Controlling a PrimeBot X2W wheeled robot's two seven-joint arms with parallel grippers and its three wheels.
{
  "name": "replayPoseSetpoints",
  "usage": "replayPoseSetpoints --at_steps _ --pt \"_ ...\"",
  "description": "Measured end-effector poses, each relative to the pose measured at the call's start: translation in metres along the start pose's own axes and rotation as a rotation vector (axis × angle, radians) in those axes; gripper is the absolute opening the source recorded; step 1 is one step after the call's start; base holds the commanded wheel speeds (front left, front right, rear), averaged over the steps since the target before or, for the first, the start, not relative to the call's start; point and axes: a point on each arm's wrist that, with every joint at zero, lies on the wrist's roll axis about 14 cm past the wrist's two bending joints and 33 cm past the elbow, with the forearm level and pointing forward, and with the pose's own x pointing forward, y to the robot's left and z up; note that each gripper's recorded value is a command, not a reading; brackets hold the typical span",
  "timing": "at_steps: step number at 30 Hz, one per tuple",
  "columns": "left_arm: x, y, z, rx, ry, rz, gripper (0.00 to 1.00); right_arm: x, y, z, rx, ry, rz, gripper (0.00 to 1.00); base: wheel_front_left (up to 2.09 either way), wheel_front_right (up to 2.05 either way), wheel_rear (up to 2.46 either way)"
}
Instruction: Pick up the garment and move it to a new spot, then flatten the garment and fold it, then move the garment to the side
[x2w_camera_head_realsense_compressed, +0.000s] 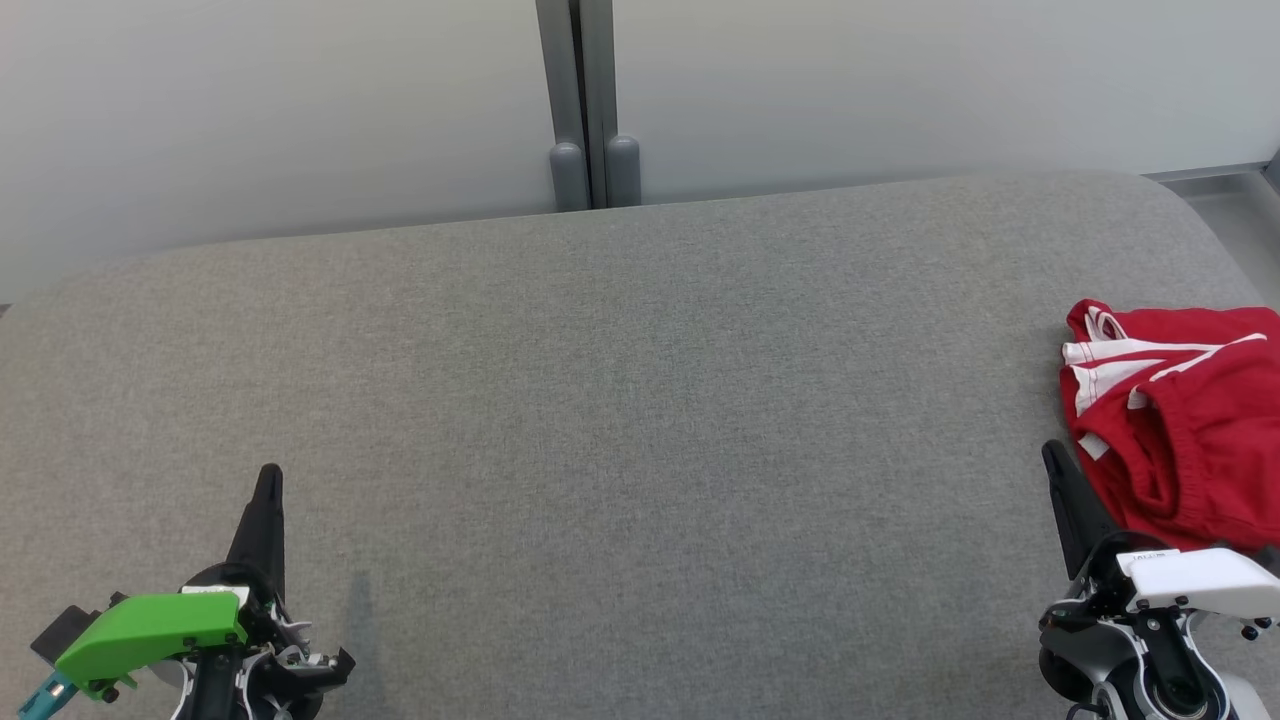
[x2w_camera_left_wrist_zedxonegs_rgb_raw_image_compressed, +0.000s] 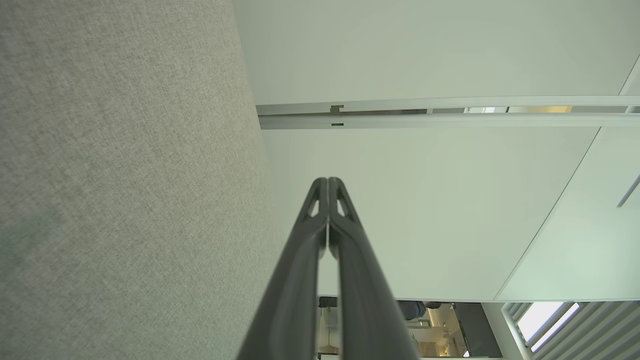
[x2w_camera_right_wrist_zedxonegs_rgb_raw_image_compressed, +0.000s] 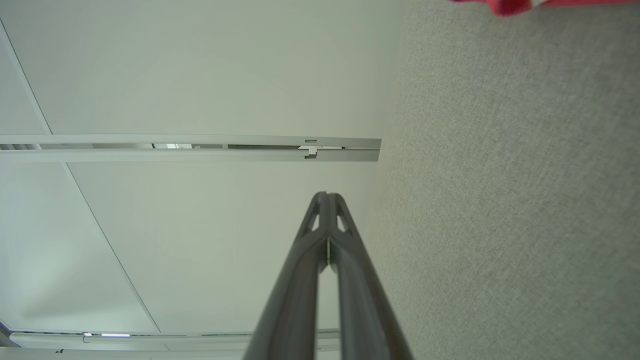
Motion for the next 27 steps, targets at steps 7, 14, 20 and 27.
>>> replayPoseSetpoints --at_steps 7,14,20,27 --pt "0.0000 0.0000 0.0000 0.000 0.000 0.000 0.00 0.0000 0.0000 0.0000 0.000 0.000 0.000 0.00 0.00 0.00 0.00" --pt "0.0000 0.0000 0.0000 0.000 0.000 0.000 0.00 0.0000 0.0000 0.0000 0.000 0.000 0.000 0.00 0.00 0.00 0.00" --pt "0.0000 0.0000 0.0000 0.000 0.000 0.000 0.00 0.0000 0.0000 -0.0001 0.000 0.000 0.000 0.00 0.00 0.00 0.00" --pt "0.0000 0.0000 0.0000 0.000 0.000 0.000 0.00 0.0000 0.0000 -0.0001 0.000 0.000 0.000 0.00 0.00 0.00 0.00"
